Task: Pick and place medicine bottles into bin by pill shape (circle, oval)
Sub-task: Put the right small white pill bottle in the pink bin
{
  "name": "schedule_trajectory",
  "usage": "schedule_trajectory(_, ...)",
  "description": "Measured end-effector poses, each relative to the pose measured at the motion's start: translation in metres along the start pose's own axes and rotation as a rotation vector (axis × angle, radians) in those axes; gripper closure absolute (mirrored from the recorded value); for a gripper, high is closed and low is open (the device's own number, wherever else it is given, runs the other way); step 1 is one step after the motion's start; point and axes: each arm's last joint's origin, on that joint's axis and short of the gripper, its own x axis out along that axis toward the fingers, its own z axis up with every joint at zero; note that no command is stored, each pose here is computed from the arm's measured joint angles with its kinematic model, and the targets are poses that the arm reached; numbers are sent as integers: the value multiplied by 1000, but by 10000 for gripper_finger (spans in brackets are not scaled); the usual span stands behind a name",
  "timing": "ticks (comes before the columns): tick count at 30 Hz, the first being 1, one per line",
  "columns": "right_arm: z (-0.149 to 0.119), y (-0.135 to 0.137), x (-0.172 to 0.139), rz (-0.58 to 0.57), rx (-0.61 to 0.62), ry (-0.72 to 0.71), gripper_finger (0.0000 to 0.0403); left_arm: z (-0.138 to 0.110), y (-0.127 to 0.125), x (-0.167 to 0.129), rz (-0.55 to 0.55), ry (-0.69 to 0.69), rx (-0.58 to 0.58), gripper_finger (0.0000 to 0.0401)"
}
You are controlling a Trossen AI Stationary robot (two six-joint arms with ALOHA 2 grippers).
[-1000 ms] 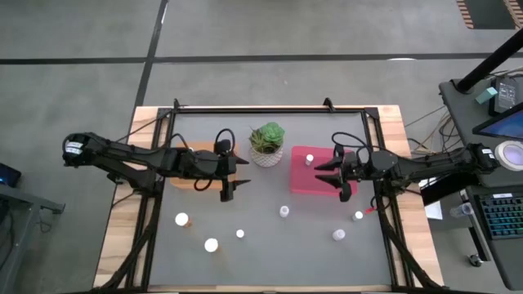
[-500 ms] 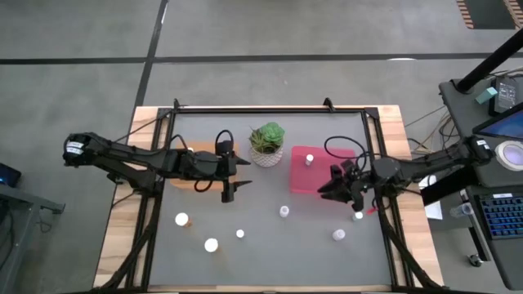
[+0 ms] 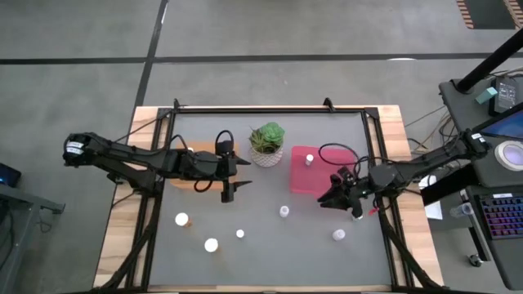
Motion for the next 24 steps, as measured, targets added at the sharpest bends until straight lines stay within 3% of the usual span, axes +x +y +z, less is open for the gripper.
schedule_trajectory(5,4,12,19,-211,-15,240,277,0,0,0,0,0,3,144)
schedule_trajectory(11,10,23,40,-513,52,510,277,0,0,0,1,2,3,144)
schedule_trajectory(24,12,73,66,-979,341,750,277,-1,1,0,22,6,25,144)
